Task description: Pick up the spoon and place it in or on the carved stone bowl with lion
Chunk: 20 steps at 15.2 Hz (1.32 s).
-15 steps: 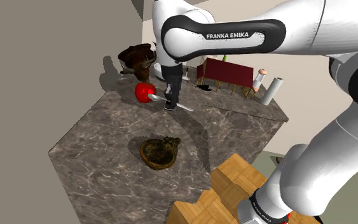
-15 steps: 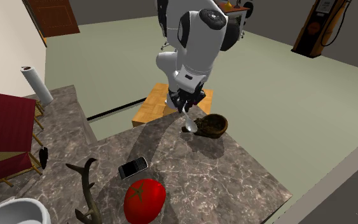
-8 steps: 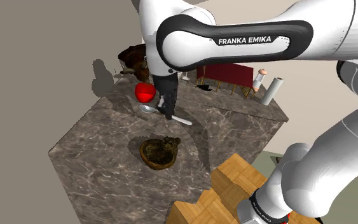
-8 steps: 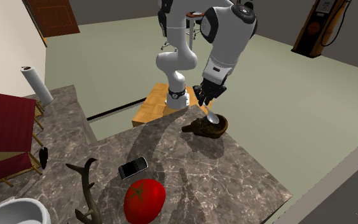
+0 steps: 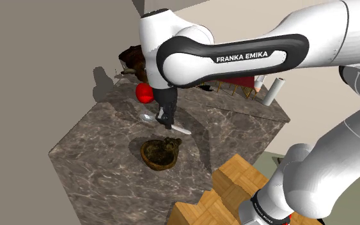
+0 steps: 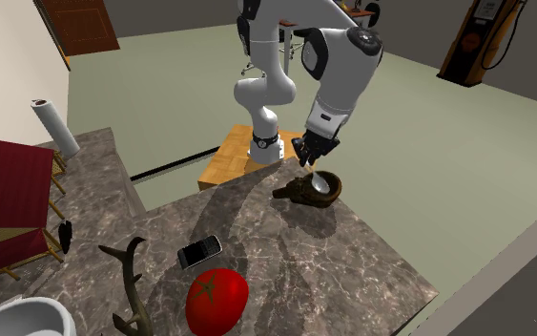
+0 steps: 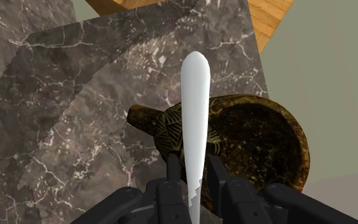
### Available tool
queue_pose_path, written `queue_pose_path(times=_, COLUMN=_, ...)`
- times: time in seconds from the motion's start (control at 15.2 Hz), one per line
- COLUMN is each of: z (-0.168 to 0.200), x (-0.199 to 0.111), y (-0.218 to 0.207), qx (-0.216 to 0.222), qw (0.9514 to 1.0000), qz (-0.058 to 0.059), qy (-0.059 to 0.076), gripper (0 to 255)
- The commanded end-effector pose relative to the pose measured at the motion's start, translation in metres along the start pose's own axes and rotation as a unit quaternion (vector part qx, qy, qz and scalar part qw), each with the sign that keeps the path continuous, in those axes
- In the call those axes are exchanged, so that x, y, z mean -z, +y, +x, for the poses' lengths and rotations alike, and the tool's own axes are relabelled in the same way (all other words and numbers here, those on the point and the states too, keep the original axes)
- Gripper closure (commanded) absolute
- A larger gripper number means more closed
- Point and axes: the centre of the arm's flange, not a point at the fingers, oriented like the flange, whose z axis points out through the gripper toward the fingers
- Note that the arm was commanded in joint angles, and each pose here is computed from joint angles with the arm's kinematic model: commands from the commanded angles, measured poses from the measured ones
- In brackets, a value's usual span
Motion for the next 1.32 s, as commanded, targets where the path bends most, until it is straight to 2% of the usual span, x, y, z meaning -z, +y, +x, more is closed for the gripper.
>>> queue_pose_path(times=0.0, z=0.003, x=-0.01, y=-0.003, qx=0.0, qw=1.0, qz=0.0, qy=0.0, gripper=255)
queue_pose_path(times=0.46, z=0.011, x=-0.044, y=-0.007, qx=0.0, qw=1.0, qz=0.0, qy=0.0, gripper=255)
queue_pose_path(times=0.92, z=0.011, x=-0.044, y=-0.007, qx=0.0, qw=1.0, qz=0.0, qy=0.0, gripper=255)
queue_pose_path(times=0.99, z=0.011, x=-0.044, y=-0.007, qx=0.0, qw=1.0, qz=0.0, qy=0.0, gripper=0)
queue_pose_path(times=1.25, z=0.011, x=-0.044, y=-0.007, qx=0.0, qw=1.0, qz=0.0, qy=0.0, gripper=0)
